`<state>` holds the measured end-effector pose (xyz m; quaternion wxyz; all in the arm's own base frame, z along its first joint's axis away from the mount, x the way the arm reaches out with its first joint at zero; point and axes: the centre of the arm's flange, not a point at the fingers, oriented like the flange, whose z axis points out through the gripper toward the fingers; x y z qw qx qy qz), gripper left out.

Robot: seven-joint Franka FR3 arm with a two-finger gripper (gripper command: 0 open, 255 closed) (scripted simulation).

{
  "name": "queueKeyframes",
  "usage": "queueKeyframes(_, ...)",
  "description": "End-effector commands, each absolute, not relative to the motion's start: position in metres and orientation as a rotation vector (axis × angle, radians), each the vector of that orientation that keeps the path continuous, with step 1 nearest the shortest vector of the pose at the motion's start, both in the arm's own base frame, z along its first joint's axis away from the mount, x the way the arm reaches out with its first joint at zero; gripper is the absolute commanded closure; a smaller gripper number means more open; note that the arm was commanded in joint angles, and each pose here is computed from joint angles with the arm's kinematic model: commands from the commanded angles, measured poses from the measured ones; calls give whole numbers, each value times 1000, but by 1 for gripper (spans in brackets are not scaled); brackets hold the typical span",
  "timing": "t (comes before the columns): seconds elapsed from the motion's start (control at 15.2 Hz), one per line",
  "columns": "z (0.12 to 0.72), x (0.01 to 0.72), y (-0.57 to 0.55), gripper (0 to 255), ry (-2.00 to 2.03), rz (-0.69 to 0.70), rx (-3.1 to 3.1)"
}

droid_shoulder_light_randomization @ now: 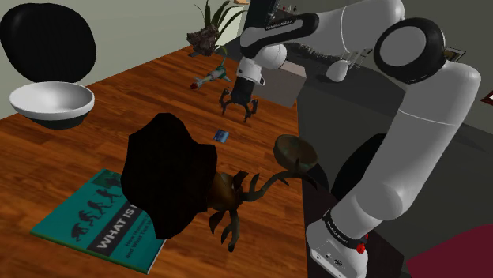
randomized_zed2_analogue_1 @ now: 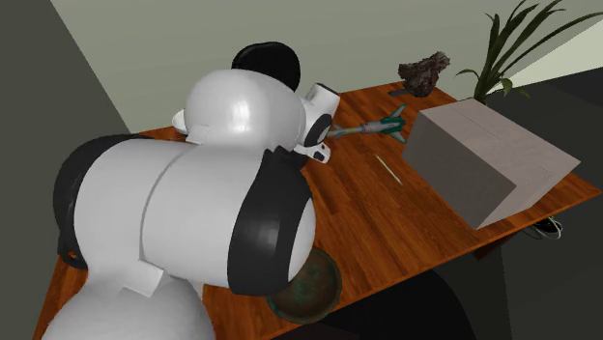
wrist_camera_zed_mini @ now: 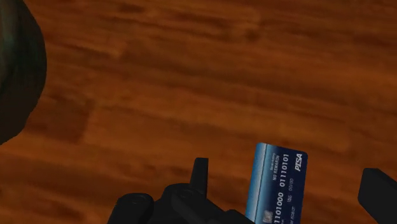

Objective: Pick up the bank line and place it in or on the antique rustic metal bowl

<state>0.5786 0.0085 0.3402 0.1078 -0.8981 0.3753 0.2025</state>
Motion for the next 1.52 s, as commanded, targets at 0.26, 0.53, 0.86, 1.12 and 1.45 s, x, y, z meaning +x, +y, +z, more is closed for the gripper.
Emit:
queueKeyframes(0.26, 265, 608, 12, 0, 1253, 743, -2482)
queueKeyframes(0.53, 247, 601, 21, 0, 1253, 743, -2482)
queueKeyframes(0.86, 236, 596, 27, 0, 1253, 743, -2482)
queueKeyframes(1.12, 236, 596, 27, 0, 1253, 743, -2482)
queueKeyframes(1.45, 236, 596, 27, 255, 1253, 743, -2482)
